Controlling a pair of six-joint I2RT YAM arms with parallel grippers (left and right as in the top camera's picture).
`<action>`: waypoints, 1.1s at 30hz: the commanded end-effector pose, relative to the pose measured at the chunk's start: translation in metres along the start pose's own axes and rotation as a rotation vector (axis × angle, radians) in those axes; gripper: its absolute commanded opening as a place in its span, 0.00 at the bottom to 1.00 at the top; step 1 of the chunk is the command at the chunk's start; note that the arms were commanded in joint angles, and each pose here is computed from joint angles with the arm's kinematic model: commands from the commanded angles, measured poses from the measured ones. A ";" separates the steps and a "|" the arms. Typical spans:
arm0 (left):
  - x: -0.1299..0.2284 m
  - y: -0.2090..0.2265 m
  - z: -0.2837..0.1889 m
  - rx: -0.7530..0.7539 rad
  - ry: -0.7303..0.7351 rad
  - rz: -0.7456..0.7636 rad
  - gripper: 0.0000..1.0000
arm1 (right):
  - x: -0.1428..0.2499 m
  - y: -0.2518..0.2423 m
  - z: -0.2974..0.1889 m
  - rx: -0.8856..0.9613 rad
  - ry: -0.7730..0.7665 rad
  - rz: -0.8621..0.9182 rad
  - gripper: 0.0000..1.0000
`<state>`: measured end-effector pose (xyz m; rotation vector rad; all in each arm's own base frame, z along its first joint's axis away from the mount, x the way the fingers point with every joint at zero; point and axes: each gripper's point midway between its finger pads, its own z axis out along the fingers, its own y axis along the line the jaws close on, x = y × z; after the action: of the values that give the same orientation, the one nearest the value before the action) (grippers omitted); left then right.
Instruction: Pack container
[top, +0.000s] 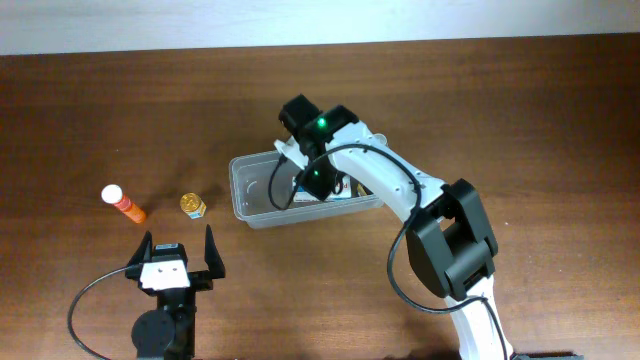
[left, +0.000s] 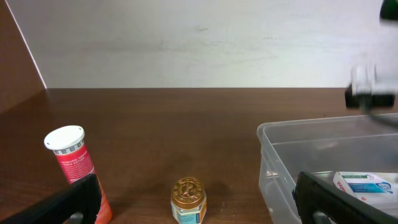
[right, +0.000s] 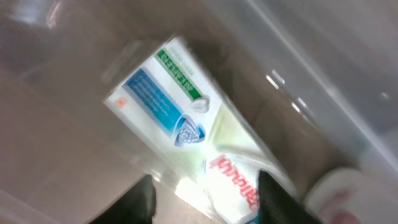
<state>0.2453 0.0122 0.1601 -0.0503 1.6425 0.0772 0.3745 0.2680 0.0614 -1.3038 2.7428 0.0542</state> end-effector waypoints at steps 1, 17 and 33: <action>0.002 0.000 0.000 0.004 -0.002 0.018 1.00 | -0.028 0.001 -0.040 -0.029 -0.108 -0.004 0.49; 0.002 0.000 0.000 0.004 -0.002 0.018 0.99 | -0.019 -0.060 -0.212 0.021 -0.360 0.360 0.89; 0.002 0.000 0.000 0.004 -0.002 0.018 0.99 | 0.072 -0.182 -0.221 0.042 -0.336 0.806 0.94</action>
<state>0.2453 0.0122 0.1601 -0.0506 1.6425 0.0769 0.4542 0.0811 0.2766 -0.1466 2.7215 0.2418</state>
